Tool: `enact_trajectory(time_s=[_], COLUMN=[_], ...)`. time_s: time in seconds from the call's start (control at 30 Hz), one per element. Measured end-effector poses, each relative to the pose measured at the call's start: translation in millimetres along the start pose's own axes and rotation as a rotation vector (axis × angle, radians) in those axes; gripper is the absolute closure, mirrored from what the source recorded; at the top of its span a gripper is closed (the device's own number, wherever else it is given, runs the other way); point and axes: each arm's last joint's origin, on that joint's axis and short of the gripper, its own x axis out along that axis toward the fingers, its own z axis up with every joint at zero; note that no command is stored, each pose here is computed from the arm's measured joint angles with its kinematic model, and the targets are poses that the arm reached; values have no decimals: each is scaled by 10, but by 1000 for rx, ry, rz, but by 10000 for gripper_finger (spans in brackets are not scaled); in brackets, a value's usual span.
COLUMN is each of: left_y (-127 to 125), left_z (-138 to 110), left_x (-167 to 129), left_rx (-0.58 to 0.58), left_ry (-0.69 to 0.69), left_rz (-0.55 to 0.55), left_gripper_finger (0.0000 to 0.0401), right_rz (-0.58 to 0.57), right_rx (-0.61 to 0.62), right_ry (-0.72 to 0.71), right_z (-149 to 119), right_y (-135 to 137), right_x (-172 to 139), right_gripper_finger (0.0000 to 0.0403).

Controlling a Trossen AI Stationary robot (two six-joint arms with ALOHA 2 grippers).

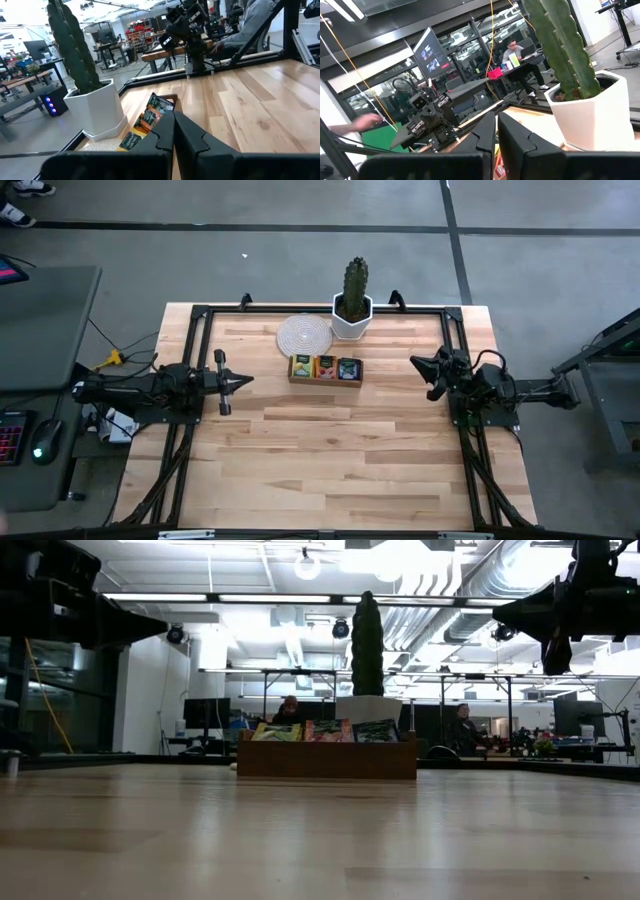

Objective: Pick & Place Tea
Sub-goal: Return to Home Position

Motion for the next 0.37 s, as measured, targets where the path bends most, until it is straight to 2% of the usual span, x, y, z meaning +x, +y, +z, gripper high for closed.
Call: enact_trajectory(time_s=[0.37], left_y=[-1], left_z=[-2], left_x=[0], left_rx=[0], left_ry=[1], left_rz=[-1], left_gripper_finger=[400], right_rz=[0], right_rx=[0], right_ry=[0], right_z=[0], right_y=[0], right_x=[0], right_gripper_finger=[382])
